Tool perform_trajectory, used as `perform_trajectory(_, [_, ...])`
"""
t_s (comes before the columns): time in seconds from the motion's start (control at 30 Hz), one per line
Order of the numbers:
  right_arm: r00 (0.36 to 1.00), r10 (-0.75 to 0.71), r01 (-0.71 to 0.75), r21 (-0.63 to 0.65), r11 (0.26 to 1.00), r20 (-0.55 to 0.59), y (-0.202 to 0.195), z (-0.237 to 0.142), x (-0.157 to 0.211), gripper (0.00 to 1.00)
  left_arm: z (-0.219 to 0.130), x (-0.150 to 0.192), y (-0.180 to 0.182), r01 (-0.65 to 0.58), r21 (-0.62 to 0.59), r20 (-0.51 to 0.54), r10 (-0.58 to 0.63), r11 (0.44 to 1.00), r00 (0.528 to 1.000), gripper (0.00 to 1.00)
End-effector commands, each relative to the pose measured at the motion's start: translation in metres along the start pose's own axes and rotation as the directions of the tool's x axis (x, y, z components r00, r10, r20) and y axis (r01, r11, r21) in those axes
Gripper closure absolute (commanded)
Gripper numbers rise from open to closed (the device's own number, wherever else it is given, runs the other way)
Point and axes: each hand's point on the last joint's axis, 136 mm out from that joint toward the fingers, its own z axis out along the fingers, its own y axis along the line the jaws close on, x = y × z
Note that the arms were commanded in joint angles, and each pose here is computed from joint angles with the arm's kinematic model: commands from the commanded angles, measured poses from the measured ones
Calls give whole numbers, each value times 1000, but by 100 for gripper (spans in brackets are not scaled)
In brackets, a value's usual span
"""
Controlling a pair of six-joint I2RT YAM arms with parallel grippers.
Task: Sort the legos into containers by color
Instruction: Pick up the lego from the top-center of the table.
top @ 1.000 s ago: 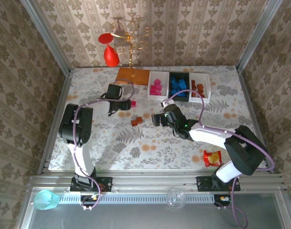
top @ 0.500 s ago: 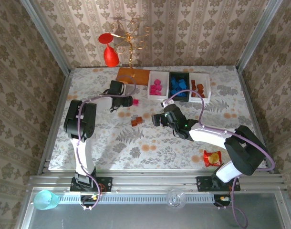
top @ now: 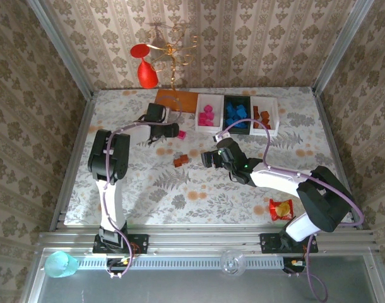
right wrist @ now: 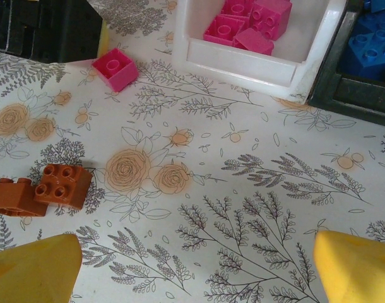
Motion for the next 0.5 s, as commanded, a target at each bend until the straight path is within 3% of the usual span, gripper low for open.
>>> perform_trajectory(0.0, [1000, -6, 6, 37, 999, 14, -9, -5, -3, 4, 5, 0, 0, -8, -2, -29, 8, 1000, 1000, 39])
perform_trajectory(0.27, [1000, -3, 2, 44, 999, 15, -12, -5, -2, 4, 9, 1, -1, -3, -3, -37, 3, 1000, 999, 50])
perform_trajectory(0.47, [1000, -2, 2, 45, 999, 16, -12, -4, -2, 4, -16, -10, -9, -5, -4, 42, 6, 1000, 999, 57])
